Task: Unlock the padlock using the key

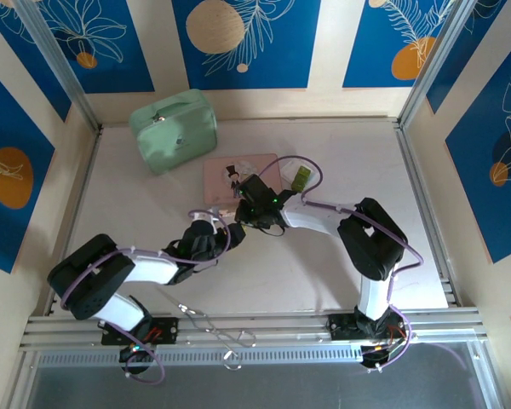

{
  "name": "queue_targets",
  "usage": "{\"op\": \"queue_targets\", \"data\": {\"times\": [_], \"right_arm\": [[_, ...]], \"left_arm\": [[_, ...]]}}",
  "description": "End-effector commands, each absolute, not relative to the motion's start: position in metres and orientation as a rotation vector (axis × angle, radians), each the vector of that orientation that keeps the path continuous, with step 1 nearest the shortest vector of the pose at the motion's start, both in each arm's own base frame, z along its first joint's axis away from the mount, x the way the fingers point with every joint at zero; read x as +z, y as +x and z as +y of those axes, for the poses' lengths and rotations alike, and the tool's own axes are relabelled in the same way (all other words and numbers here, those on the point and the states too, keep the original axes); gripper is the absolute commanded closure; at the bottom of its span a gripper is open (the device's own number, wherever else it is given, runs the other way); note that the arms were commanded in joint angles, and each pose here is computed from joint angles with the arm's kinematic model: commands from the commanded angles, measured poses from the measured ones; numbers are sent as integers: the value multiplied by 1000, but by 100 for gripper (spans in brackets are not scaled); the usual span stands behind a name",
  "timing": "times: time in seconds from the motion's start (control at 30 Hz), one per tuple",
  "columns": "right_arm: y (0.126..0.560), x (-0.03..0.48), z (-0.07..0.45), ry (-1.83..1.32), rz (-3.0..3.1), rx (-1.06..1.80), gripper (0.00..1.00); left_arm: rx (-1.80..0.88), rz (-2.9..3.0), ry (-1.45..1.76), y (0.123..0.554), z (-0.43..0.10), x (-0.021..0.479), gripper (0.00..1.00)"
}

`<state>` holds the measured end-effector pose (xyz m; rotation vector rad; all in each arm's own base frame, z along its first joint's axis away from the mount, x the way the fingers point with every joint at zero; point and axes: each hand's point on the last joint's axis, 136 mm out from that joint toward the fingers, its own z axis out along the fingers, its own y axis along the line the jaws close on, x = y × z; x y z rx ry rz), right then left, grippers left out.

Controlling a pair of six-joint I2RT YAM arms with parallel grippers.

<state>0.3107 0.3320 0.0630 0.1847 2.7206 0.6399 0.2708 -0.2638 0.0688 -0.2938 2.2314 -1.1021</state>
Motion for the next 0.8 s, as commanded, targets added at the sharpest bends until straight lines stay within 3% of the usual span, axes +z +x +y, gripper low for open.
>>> {"op": "queue_targets", "data": {"times": [0.0, 0.07, 0.57, 0.77], "right_arm": [[292, 53, 332, 207, 2826, 614, 100], [292, 54, 333, 209, 2834, 615, 100], [283, 52, 341, 219, 2910, 599, 100], [277, 49, 343, 206, 2930, 578, 100]], "left_arm": [[-1102, 2188, -291, 279, -268, 75, 52], [-1107, 2181, -288, 281, -269, 75, 58], [-1100, 2179, -238, 295, -286, 75, 79], [-1068, 2182, -239, 302, -287, 76, 99]]}}
